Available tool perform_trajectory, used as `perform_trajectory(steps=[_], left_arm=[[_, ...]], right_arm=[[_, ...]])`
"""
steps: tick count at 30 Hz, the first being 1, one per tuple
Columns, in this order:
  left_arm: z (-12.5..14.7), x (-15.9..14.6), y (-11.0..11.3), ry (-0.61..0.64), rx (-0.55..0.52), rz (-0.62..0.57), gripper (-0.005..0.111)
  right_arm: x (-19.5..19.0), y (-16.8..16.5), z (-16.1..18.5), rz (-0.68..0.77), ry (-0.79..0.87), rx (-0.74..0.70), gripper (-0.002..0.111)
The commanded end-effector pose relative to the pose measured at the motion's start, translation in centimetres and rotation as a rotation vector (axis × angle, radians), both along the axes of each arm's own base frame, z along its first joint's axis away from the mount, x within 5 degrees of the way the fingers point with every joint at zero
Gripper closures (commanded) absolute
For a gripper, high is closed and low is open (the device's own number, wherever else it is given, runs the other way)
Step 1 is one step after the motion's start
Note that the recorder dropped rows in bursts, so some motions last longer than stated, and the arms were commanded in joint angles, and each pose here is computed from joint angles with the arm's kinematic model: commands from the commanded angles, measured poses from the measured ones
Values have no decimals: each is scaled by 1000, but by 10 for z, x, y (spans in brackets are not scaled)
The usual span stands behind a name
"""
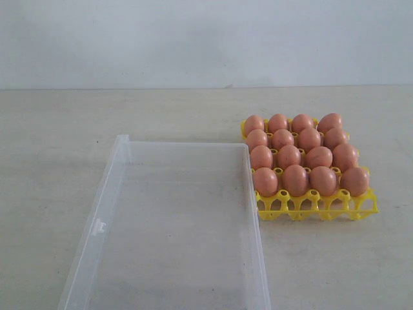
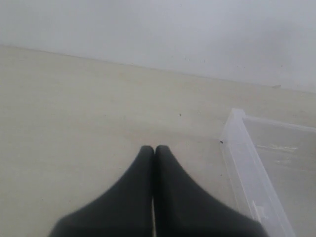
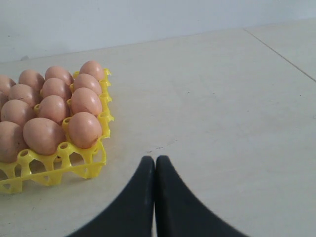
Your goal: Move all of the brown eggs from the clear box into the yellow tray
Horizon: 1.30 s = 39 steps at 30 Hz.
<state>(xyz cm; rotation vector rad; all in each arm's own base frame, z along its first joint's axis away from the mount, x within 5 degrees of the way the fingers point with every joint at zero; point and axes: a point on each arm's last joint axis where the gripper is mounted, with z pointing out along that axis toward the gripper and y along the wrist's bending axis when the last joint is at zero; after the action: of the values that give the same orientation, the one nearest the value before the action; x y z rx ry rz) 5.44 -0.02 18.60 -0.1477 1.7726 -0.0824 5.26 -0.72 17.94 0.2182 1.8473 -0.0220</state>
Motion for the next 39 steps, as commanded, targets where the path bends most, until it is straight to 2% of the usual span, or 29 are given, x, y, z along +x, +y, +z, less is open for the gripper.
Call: perform_trajectory(steps=[1,7,24,31,39], left_arm=[[3,1,0,-26,-1,3,111],[8,1,1,-88,1,13,111],[5,1,1,-54,-1,6,111],[5,1,-2,-54,-2,-48,111],[6,1,-2,-61,-2,-50,111]], right_arm=[[0,0,1,-3,-15,3,109],[0,0,1,-3,-11,3,109],[0,0,1,-3,-11,3,109],[0,0,1,-3,-11,3,109],[0,0,1,-3,-11,3,109]])
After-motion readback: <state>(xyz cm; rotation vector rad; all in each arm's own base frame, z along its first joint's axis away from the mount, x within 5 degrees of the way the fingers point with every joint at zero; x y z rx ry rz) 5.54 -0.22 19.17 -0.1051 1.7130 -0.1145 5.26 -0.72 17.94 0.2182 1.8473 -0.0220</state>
